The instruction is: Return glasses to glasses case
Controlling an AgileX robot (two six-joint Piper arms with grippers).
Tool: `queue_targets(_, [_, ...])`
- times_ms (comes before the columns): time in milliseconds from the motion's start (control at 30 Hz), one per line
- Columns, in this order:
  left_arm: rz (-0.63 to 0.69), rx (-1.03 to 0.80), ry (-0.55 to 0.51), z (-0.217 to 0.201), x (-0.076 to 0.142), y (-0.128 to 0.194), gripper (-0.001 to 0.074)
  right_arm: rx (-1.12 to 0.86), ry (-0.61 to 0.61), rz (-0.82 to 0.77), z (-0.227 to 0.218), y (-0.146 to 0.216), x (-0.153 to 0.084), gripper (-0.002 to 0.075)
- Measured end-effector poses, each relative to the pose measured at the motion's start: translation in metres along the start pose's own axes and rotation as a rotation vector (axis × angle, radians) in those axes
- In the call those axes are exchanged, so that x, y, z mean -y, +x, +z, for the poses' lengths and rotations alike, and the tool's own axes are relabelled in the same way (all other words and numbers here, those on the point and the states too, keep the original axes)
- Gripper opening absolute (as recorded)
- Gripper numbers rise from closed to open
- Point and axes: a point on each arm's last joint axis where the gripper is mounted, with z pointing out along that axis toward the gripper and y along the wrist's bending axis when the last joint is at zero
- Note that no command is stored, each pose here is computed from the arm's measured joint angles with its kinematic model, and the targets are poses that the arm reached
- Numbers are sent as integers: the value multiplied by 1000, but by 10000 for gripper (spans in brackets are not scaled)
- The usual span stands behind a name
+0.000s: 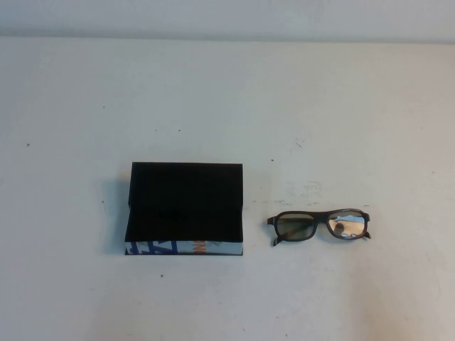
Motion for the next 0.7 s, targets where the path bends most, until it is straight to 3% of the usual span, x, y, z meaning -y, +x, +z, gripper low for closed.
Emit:
queue_targets(167, [0, 0, 0, 0, 0, 0, -4, -139, -38, 21, 3, 2, -18, -11])
queue_targets(367, [0, 0, 0, 0, 0, 0, -4, -539, 6, -199, 28, -4, -62, -11])
queue_targets(533, [0, 0, 0, 0, 0, 0, -4, -841, 60, -376, 63, -4, -71, -11])
queue_targets(700, [0, 0, 0, 0, 0, 0, -4, -1064, 5, -522, 97, -5, -78, -11])
